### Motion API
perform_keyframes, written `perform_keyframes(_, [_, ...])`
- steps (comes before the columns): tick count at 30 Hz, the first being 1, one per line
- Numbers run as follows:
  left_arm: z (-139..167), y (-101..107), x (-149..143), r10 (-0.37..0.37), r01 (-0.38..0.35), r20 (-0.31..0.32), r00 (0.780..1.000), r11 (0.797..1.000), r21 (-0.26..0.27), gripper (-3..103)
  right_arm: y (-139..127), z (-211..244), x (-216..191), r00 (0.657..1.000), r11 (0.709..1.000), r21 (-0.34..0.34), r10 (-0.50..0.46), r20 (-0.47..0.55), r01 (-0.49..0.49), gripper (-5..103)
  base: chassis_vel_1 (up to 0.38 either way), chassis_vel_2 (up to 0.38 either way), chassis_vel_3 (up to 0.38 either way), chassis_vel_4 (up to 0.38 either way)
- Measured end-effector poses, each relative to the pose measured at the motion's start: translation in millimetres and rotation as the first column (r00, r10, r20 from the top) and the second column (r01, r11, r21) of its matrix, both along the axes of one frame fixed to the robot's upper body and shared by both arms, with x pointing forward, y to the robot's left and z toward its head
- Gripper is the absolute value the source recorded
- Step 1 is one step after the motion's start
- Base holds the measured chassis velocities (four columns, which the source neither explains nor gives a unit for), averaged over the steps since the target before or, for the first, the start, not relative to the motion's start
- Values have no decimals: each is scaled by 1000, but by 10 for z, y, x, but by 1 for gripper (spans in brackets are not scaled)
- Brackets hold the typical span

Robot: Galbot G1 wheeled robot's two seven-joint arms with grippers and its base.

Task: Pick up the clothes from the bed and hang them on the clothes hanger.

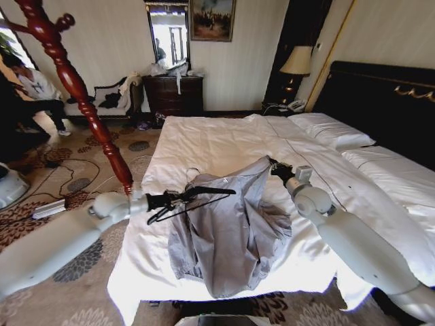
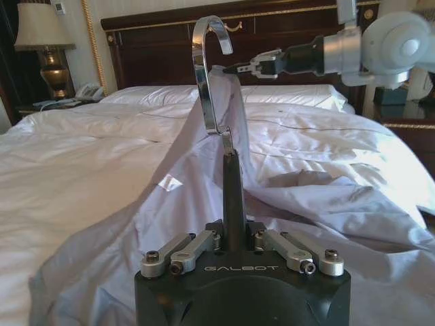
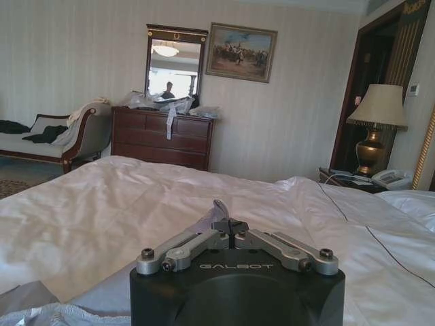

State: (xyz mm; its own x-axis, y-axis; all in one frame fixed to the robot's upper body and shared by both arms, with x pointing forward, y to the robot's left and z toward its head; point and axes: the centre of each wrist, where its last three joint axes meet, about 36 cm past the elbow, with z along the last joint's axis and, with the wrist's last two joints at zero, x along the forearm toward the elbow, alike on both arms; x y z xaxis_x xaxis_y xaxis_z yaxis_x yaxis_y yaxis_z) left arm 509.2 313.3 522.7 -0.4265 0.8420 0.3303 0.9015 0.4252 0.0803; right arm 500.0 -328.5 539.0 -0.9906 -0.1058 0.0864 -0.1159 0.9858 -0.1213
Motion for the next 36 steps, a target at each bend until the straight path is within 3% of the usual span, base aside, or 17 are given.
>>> perform_keyframes(5, [104,-51,245,1,-1,25,1000,1000,13,15,3,29,4,1000,1000,6,7,20,-7,0,0,0,0,0])
perform_keyframes(16, [115,-420,641,-53,52,23,998,998,29,15,-12,95,-12,999,1000,9,20,39,-20,0,0,0,0,0])
perform_keyframes(27, [-26,-869,881,-106,106,3,994,994,18,15,-16,68,-40,999,1000,7,28,27,-28,0,0,0,0,0])
perform_keyframes(34, [-53,-1274,1101,-149,149,8,989,989,16,15,52,44,-64,999,999,13,47,14,-47,0,0,0,0,0])
perform_keyframes(36, [-53,-1279,1106,-149,149,8,989,989,17,15,55,44,-65,999,999,13,48,14,-48,0,0,0,0,0])
